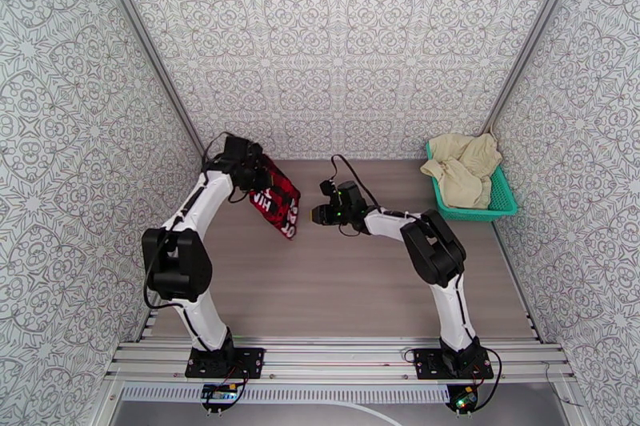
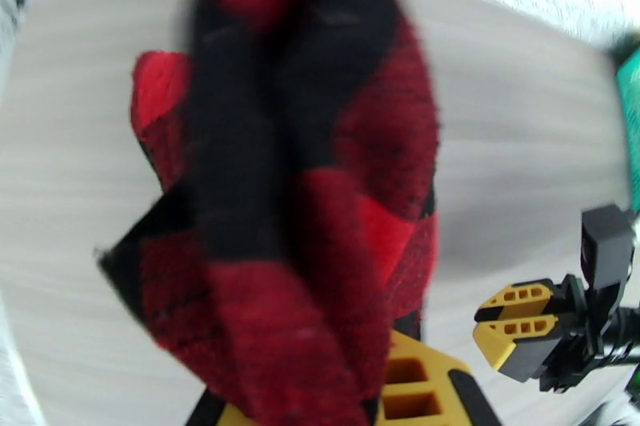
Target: Fold and stack the mixed laundry pile
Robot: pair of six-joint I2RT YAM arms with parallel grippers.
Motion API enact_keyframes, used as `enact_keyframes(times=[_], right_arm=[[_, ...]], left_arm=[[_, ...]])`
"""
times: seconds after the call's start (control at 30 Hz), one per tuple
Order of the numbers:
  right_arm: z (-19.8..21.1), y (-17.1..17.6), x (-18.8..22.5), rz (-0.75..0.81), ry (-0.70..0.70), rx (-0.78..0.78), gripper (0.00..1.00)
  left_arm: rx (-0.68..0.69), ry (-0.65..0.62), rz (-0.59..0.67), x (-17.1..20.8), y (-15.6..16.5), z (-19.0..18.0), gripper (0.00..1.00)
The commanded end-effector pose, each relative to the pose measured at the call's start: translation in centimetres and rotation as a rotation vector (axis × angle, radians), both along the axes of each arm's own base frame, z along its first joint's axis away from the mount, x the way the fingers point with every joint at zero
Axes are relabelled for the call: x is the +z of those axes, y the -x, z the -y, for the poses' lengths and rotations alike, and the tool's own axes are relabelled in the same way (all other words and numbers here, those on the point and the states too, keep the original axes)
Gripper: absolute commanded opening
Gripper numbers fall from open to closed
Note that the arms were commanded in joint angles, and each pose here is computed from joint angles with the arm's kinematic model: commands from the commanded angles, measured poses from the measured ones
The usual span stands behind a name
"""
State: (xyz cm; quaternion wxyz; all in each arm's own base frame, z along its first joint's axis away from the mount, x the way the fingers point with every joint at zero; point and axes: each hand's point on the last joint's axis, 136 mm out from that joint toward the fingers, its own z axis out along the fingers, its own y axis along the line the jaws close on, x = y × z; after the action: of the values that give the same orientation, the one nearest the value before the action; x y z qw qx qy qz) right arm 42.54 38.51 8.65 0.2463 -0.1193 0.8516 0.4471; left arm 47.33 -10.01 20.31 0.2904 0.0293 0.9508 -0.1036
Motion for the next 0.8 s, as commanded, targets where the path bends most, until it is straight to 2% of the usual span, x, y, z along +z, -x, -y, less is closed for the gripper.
enact_keyframes(times=[0.0, 0.07, 0.13, 0.17, 0.2, 0.23, 0.3, 0.4, 0.5, 0.6, 0.67, 0.77], right_arm=[[4.4, -0.1, 1.3, -0.039, -0.007, -0.075, 0.26], [7.6, 0.5, 1.2, -0.049, 0.037, -0.114, 0.28], [11.5, 1.3, 0.7, -0.067, 0.111, -0.169, 0.31], [13.7, 1.7, 0.4, -0.074, 0.153, -0.200, 0.33], [16.0, 2.1, 0.1, -0.078, 0.201, -0.231, 0.36], [17.9, 2.6, -0.1, -0.085, 0.241, -0.258, 0.38], [21.9, 3.6, -0.4, -0.096, 0.325, -0.321, 0.44], [25.4, 5.2, -0.1, -0.096, 0.380, -0.369, 0.52], [25.7, 6.4, 0.6, -0.092, 0.376, -0.358, 0.54], [23.2, 7.3, 1.3, -0.132, 0.257, -0.296, 0.53], [21.0, 8.0, 1.7, -0.136, 0.227, -0.251, 0.53], [16.8, 8.7, 3.0, -0.106, 0.188, -0.179, 0.53]], left_arm=[[-0.120, -0.273, -0.149, -3.2, 2.9, 3.1, 0.00], [-0.139, -0.337, -0.164, -4.1, 3.0, 5.8, 0.00], [-0.146, -0.345, -0.174, -5.1, 3.5, 9.0, 0.01], [-0.154, -0.330, -0.183, -5.9, 4.0, 11.0, 0.19], [-0.172, -0.307, -0.188, -6.9, 4.6, 13.3, 0.42], [-0.188, -0.286, -0.192, -7.7, 5.3, 15.3, 0.50], [-0.228, -0.222, -0.200, -9.4, 7.2, 19.6, 0.60], [-0.283, -0.125, -0.189, -10.5, 9.5, 24.7, 0.97], [-0.304, -0.042, -0.170, -9.7, 10.4, 26.8, 0.99], [-0.325, 0.042, -0.120, -6.8, 10.7, 26.8, 0.99], [-0.326, 0.106, -0.093, -4.6, 10.9, 25.5, 0.99], [-0.281, 0.184, -0.078, -3.2, 10.8, 21.1, 0.99]])
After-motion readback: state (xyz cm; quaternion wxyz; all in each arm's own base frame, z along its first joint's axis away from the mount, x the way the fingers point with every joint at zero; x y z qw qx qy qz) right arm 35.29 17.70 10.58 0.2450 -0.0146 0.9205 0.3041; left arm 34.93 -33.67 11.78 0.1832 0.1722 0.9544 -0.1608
